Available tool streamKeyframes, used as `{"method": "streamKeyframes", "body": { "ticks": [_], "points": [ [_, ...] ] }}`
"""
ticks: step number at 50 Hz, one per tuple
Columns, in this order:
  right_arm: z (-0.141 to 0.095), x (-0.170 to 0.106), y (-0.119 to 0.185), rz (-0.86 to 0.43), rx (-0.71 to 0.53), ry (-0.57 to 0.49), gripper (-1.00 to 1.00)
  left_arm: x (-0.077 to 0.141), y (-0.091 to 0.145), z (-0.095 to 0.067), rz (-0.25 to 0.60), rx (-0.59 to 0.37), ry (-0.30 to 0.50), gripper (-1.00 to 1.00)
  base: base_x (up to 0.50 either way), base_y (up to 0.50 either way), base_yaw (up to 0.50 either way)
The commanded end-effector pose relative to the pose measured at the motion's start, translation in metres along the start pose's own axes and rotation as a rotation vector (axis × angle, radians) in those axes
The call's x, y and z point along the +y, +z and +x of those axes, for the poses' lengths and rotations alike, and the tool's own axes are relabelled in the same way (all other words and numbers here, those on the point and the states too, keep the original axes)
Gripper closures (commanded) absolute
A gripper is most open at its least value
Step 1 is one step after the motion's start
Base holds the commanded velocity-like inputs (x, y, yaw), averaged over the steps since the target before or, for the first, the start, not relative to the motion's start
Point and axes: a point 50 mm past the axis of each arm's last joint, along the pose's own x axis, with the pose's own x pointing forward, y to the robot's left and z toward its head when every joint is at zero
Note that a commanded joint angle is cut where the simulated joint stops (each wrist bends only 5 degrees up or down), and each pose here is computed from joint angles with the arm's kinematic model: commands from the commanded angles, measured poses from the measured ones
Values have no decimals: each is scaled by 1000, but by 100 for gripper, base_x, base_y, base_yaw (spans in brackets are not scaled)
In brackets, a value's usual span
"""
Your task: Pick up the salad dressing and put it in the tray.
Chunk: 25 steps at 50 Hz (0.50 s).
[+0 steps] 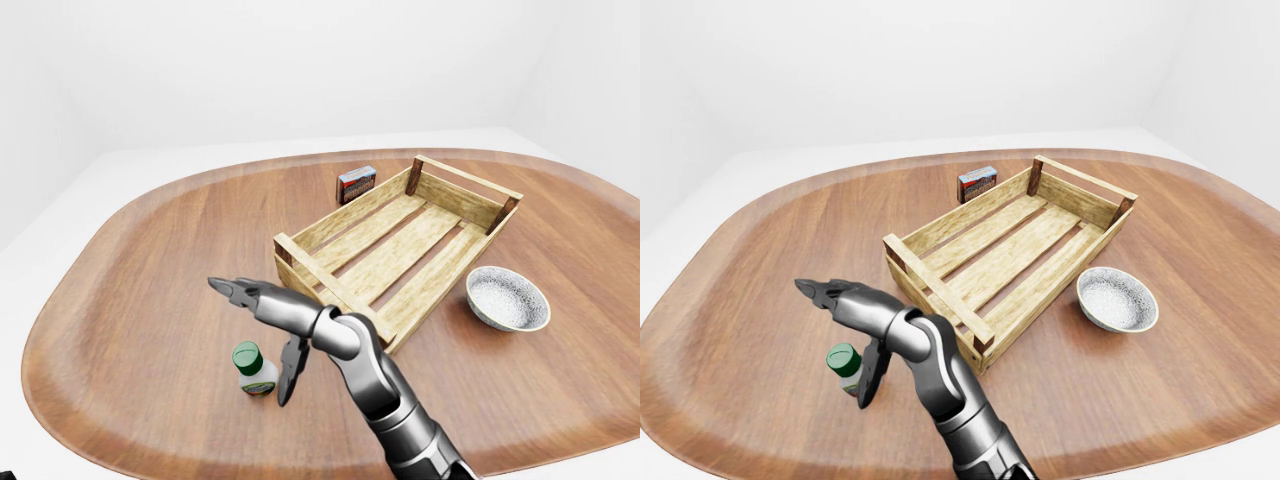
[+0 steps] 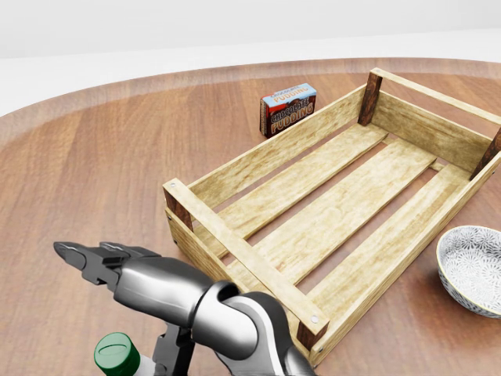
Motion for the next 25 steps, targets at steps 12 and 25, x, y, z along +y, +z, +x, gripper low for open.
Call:
{"method": "streamKeyframes", "body": {
  "ticks": [12, 25],
  "points": [
    [28, 31, 7, -233, 214, 75, -100, 1, -1, 0, -6, 7, 4, -100, 0, 0, 0],
    [38, 64, 0, -245, 235, 221, -100, -1, -10, -3, -3, 38, -6, -100, 0, 0, 0]
  ]
}}
